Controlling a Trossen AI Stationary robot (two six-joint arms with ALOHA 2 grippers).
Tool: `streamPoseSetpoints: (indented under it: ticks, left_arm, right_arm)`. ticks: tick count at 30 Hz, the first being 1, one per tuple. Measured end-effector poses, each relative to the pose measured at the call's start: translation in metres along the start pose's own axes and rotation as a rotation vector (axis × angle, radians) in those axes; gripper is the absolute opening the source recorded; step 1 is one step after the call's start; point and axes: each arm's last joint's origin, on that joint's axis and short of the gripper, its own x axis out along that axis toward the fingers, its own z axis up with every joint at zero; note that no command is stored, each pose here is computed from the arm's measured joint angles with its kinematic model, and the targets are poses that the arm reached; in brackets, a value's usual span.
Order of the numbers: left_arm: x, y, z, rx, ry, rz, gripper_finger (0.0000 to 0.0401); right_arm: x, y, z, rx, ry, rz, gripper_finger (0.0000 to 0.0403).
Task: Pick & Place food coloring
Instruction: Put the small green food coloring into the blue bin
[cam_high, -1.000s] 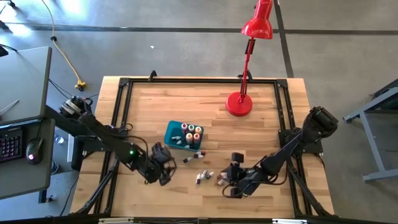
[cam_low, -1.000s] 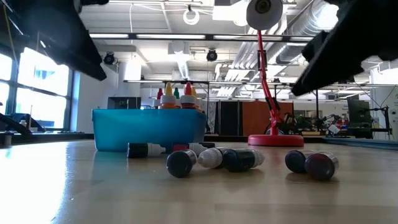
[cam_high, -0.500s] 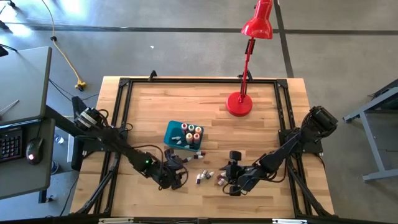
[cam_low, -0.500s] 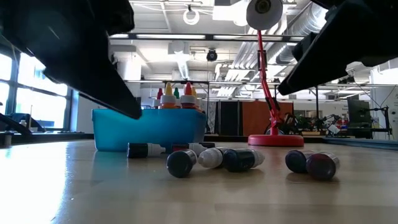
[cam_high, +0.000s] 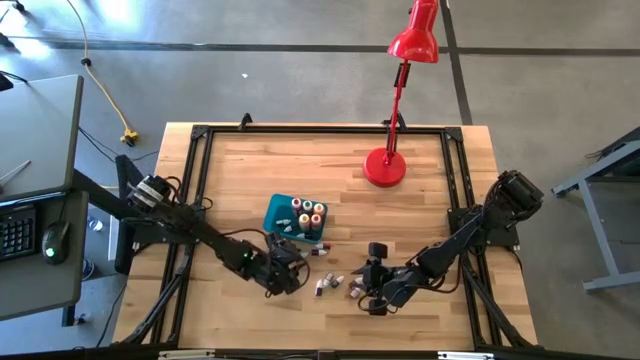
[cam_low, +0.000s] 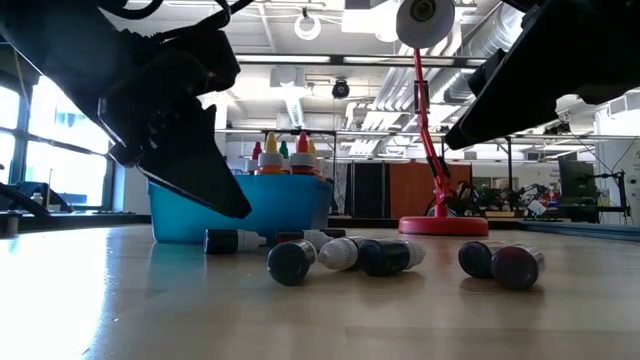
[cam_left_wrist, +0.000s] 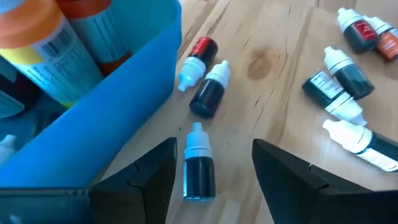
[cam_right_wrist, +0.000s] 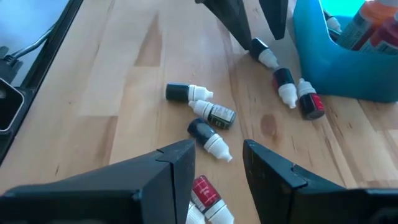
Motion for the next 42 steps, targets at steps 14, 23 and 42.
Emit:
streamPoseSetpoints:
  ticks: [14,23,42]
  left_arm:
    - [0.003,0.005,-0.009,-0.015,0.065,0.045,0.0207]
    - [0.017,0.002,-0.023,-0.022,0.082,0.059,0.0207]
    - [0.019,0.000,-0.021,-0.041,0.059,0.044,0.0074]
  right_arm:
    - [0.000,0.002,0.001,0.009,0.000,0.033,0.0128]
    - [0.000,0.002,0.002,0.013,-0.005,0.039,0.0128]
    - [0.000,0.002,0.002,0.016,-0.008,0.041,0.0128]
